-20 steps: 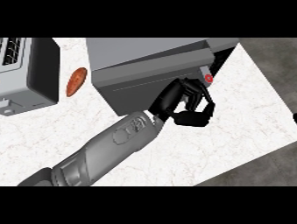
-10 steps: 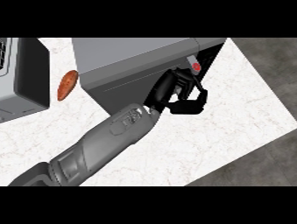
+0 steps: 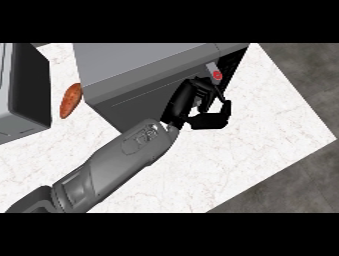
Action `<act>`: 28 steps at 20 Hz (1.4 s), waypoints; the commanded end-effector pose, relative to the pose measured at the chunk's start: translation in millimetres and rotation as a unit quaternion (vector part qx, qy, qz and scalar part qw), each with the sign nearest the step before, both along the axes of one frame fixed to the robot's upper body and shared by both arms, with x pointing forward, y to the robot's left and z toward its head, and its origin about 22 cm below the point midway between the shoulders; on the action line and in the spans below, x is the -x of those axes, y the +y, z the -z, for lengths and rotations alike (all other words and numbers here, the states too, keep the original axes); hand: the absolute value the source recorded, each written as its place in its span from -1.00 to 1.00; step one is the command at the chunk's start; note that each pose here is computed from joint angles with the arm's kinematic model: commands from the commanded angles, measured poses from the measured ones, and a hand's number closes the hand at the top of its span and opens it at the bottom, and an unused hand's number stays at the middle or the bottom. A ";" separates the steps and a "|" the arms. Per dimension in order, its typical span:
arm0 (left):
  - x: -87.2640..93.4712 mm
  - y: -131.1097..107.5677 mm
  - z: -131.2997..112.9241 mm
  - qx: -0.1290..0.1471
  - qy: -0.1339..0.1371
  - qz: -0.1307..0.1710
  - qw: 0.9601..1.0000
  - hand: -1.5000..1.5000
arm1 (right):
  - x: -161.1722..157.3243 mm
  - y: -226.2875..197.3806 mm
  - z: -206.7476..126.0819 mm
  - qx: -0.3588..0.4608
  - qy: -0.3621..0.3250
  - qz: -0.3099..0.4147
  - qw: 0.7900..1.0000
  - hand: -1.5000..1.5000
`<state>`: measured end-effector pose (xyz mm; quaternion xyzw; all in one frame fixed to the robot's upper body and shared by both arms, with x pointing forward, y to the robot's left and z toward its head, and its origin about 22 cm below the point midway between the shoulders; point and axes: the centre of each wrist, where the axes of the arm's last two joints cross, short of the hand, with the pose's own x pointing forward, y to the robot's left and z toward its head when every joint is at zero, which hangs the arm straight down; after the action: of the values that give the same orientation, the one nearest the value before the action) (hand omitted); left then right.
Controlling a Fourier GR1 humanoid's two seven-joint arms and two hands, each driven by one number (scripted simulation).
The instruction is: Pick up the milk, place it into the microwave and close the microwave
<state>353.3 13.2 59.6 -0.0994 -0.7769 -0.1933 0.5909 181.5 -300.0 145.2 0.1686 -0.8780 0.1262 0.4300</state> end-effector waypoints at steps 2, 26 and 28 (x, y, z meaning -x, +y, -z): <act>-2.0 -31.4 -26.0 0.007 -0.022 0.026 0.999 1.00 | -3.7 -8.0 -8.3 0.016 0.000 0.008 1.000 -1.00; 4.5 -34.5 -22.4 0.022 -0.033 -0.011 0.999 1.00 | -13.2 -18.5 -33.7 0.012 -0.008 -0.018 1.000 -1.00; -8.4 -15.4 -11.1 0.055 0.028 -0.148 0.987 1.00 | -12.4 -24.0 -32.2 0.004 -0.001 -0.002 1.000 -1.00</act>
<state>348.4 6.9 57.2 -0.0522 -0.7919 -0.1194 0.5966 193.8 -320.8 176.6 0.1695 -0.8775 0.1400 0.4262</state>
